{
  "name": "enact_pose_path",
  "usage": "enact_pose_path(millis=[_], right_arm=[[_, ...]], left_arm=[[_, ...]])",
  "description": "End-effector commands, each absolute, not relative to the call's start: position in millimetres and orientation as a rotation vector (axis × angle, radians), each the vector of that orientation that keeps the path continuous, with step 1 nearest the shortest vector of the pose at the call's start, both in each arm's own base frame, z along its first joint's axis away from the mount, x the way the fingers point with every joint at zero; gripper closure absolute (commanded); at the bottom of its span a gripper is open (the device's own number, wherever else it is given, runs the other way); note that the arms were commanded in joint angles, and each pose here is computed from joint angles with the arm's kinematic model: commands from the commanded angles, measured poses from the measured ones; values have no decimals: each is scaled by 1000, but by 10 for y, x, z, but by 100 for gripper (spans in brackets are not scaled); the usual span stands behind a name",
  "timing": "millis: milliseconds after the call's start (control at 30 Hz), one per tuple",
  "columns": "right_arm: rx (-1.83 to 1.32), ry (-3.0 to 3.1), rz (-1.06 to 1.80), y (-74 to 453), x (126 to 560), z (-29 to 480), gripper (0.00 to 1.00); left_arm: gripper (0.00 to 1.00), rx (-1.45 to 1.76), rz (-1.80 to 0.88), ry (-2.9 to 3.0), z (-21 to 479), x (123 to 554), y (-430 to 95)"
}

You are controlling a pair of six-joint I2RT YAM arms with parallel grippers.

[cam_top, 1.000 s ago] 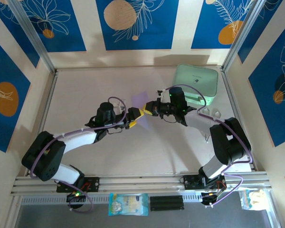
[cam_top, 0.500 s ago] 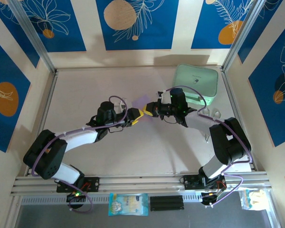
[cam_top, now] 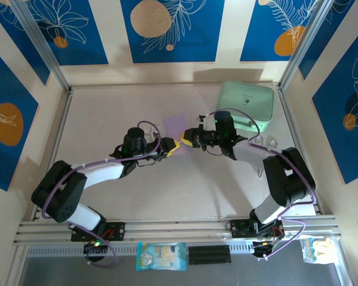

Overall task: Fold a paper plane with a square sheet of paper (pick it up from the middle)
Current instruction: Turn over the paper at the center of the table.

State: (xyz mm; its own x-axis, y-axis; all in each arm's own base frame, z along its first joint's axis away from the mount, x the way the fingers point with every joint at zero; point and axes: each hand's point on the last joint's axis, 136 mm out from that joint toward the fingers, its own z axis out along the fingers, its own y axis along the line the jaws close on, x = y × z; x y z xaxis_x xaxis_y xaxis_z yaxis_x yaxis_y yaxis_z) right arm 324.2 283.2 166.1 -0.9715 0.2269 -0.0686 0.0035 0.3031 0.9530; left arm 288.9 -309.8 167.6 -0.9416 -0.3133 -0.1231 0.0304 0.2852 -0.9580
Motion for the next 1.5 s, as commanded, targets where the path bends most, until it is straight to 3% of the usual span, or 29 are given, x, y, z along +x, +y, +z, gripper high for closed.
enact_pose_path(millis=[0,233,433,533,667,967,1167,1333,1467], right_arm=[[199,2393,1750,2810,3197,1625,89],[221,2408,1689,2720,3221,1572,81],[341,2456,1444,2345,3289,1415,60],[402,2459,1264,2059,3330,1375,50],[424,2447,1072,1757,3313,1408,41],[427,2402,837,1428,3281,1530,34],[507,2412,743,1256,3239,1505,31],[563,2422,714,1174,3213,1453,31],[605,2422,708,1115,3199,1411,31]], left_arm=[[82,-243,-1718,2253,1747,2920,-3148],[92,-253,-1696,2269,1698,2925,-3132],[96,-243,-1574,2370,1486,2871,-3038],[97,-193,-1350,2518,1262,2787,-2862],[97,-22,-857,2694,1124,2731,-2445],[97,341,103,2740,1397,2947,-1719],[97,452,584,2642,1439,3163,-1574],[97,521,673,2640,1173,3220,-1853],[91,492,492,2748,792,3131,-2214]])
